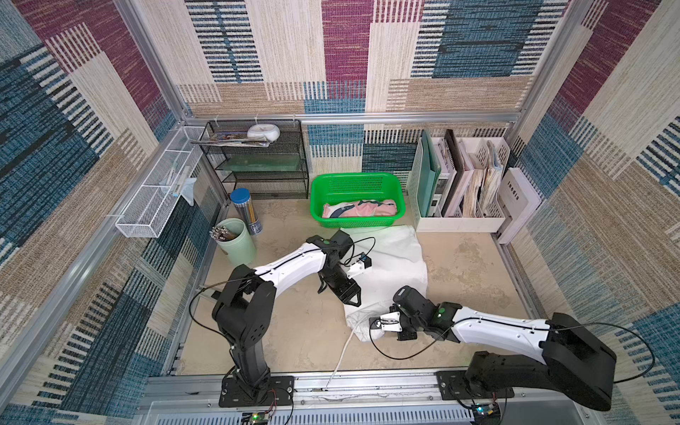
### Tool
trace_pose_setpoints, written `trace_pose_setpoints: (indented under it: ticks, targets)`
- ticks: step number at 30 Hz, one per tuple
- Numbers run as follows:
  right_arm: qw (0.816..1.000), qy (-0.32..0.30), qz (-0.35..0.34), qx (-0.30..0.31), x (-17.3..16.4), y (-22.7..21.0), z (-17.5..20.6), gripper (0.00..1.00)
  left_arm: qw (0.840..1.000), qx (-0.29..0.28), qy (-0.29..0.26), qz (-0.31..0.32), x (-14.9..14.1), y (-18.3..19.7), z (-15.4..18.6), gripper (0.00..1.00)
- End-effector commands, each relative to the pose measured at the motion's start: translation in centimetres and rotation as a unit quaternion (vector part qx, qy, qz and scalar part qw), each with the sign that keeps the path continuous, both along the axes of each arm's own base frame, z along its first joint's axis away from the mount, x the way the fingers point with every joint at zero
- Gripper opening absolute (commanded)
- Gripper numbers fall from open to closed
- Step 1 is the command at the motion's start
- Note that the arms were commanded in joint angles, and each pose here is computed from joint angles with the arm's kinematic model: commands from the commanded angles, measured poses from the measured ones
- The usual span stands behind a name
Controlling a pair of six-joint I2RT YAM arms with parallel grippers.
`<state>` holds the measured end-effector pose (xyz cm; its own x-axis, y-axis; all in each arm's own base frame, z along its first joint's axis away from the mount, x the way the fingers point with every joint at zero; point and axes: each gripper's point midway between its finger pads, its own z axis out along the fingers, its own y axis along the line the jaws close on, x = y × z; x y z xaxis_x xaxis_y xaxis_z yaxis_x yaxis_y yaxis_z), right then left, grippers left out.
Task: Roll up the shorts
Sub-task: Roll the shorts at the center of the board.
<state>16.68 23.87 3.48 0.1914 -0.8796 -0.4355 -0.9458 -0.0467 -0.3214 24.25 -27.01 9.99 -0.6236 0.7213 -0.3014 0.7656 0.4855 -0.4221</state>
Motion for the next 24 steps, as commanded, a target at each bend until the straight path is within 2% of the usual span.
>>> trace_pose_setpoints:
  ticks: [1, 5, 8, 15, 19, 24]
  targets:
    - [0.997, 0.071, -0.017, 0.014, -1.4, 0.4, 0.2, 0.00, 0.998, -0.012, -0.057, 0.039, 1.5, 0.9, 2.3, 0.64]
    - [0.991, 0.125, -0.037, 0.031, -1.2, 1.4, 1.0, 0.00, 0.991, -0.020, -0.118, 0.059, 1.5, 2.3, 5.3, 0.64]
    - [0.989, 0.138, -0.036, 0.036, -1.1, 1.8, 1.2, 0.00, 0.982, -0.027, -0.171, 0.071, 1.6, 3.3, 7.1, 0.63]
    - [0.979, 0.184, -0.042, 0.084, -1.2, 2.7, 3.1, 0.00, 0.944, -0.038, -0.311, 0.102, 2.2, 5.9, 10.9, 0.64]
    - [0.971, 0.216, -0.057, 0.087, -0.9, 3.0, 3.5, 0.00, 0.931, -0.038, -0.350, 0.099, 1.7, 6.4, 12.3, 0.63]
    - [0.951, 0.294, -0.077, 0.058, -0.7, 3.6, 2.3, 0.00, 0.922, -0.028, -0.380, 0.069, 0.3, 6.0, 12.5, 0.64]
